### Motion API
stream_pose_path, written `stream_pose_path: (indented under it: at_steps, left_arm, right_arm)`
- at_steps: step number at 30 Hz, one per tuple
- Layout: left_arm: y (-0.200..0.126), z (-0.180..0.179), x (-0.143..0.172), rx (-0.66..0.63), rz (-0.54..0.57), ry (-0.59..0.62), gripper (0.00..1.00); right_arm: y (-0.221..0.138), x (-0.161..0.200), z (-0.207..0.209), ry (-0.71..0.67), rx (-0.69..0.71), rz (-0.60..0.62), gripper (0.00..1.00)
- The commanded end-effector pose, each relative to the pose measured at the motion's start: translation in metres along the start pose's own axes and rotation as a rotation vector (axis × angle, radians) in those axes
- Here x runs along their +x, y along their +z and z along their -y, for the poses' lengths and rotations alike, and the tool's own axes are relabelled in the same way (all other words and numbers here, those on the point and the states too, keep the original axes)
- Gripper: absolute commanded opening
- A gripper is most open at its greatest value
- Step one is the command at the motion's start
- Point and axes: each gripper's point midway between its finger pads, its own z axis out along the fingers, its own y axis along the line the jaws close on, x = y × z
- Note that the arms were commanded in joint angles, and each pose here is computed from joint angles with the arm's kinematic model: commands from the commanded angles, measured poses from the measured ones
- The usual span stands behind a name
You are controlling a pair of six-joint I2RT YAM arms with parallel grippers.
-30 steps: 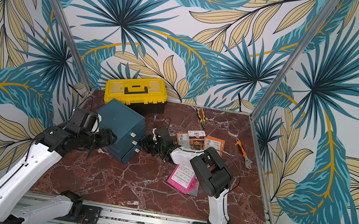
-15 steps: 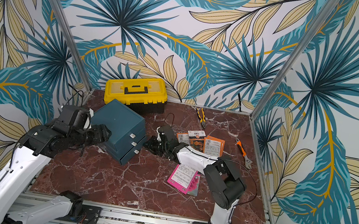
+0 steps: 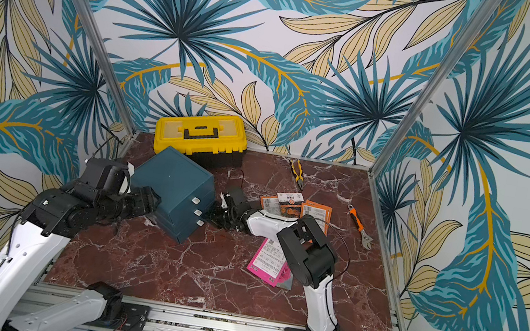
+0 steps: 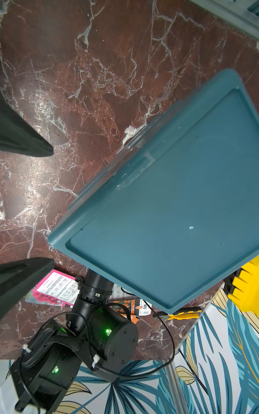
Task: Take the seed bags out of the drawer
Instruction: Close the drawer in the storage box, then reset both arms
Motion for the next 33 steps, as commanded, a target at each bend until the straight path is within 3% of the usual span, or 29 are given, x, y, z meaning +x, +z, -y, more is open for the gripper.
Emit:
stream_pose_path:
  at_steps: [1, 4, 7, 9, 13, 17, 20, 21, 22, 24, 26, 29, 33]
  left_arm:
    - [-0.004, -0.006, 0.004, -0.019, 0.004, 0.004, 0.75]
    - [-0.009, -0.005, -0.001, -0.013, 0.032, 0.008, 0.76]
    - [-0.024, -0.006, -0.020, -0.025, 0.130, 0.033, 0.90]
    - [-0.043, -0.004, -0.040, -0.033, 0.230, 0.062, 1.00]
    - [-0.078, 0.001, -0.080, -0.069, 0.431, 0.162, 1.00]
    - [-0.100, 0.006, -0.103, -0.111, 0.563, 0.319, 1.00]
    - [-0.110, -0.007, -0.114, -0.159, 0.721, 0.302, 1.00]
    - [-0.111, -0.011, -0.114, -0.158, 0.761, 0.300, 1.00]
    - [-0.109, -0.014, -0.110, -0.163, 0.794, 0.326, 1.00]
    - [-0.099, -0.038, -0.104, -0.246, 0.835, 0.289, 1.00]
    - [-0.077, -0.065, -0.088, -0.332, 0.800, 0.231, 1.00]
    - [-0.044, -0.098, -0.061, -0.407, 0.763, 0.157, 1.00]
    - [-0.007, -0.128, -0.033, -0.453, 0.736, 0.104, 1.00]
  right_arm:
    - [0.007, 0.002, -0.008, 0.007, -0.044, -0.014, 0.17]
    - [-0.003, 0.006, 0.001, -0.013, 0.000, -0.012, 0.17]
    - [-0.030, 0.008, 0.018, -0.055, 0.090, 0.011, 0.18]
    - [-0.061, 0.004, 0.027, -0.114, 0.164, 0.054, 0.21]
    - [-0.144, -0.016, 0.025, -0.306, 0.340, 0.199, 0.35]
    - [-0.256, -0.046, -0.007, -0.532, 0.514, 0.503, 0.48]
    - [-0.348, -0.065, -0.027, -0.595, 0.642, 0.820, 0.80]
    - [-0.367, -0.069, -0.036, -0.647, 0.657, 0.902, 0.87]
    - [-0.383, -0.070, -0.047, -0.726, 0.666, 0.961, 0.98]
    - [-0.415, -0.070, -0.058, -0.776, 0.715, 1.056, 0.99]
    - [-0.440, -0.072, -0.066, -0.815, 0.758, 1.146, 1.00]
    - [-0.453, -0.082, -0.053, -0.815, 0.825, 1.138, 0.99]
    - [-0.452, -0.100, -0.004, -0.747, 0.875, 1.086, 0.99]
